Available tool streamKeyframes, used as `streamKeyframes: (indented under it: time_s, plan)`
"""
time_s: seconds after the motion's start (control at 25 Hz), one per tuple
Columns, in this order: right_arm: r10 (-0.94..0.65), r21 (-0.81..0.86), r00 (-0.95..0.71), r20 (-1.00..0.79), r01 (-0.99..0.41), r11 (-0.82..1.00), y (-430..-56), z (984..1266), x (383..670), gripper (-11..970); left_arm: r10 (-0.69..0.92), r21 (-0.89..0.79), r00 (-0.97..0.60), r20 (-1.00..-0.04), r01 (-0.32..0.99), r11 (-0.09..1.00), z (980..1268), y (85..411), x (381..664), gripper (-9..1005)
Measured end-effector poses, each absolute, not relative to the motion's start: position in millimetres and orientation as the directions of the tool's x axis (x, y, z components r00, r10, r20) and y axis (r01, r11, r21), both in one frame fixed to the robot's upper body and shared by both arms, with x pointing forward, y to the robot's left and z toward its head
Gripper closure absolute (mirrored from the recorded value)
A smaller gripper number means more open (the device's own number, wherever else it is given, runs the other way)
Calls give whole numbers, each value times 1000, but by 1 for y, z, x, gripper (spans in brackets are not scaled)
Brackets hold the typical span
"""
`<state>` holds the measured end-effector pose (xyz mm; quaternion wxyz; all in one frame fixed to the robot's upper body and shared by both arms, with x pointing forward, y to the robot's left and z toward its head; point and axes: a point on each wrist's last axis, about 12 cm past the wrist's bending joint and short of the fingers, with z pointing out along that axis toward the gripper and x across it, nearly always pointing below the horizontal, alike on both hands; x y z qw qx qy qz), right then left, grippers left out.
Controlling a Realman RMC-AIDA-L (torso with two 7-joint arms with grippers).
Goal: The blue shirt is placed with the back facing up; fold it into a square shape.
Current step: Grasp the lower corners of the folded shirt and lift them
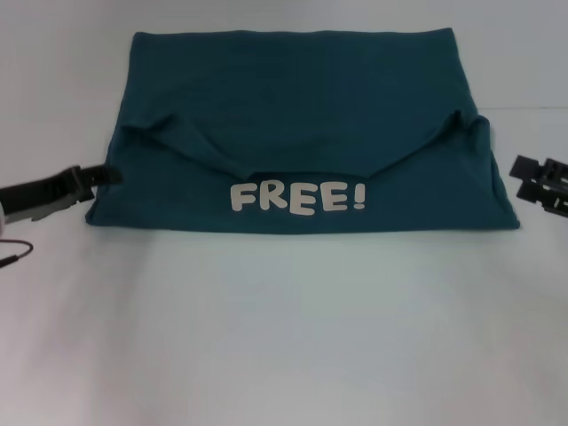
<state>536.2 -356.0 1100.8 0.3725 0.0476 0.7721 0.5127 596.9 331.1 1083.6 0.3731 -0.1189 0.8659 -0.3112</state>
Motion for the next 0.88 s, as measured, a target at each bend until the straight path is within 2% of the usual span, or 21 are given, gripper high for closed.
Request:
streamKeyframes:
  time_s: [0.4, 0.88]
  plan:
    - [469, 824, -702, -536, -313, 472, -359, 1097, 532, 159, -353, -521, -676, -646, 53, 852, 1065, 327, 598, 350]
    - [477, 822, -696, -537, -306, 480, -361, 1096, 533, 180, -287, -458, -697, -657, 66, 887, 1055, 311, 605, 351]
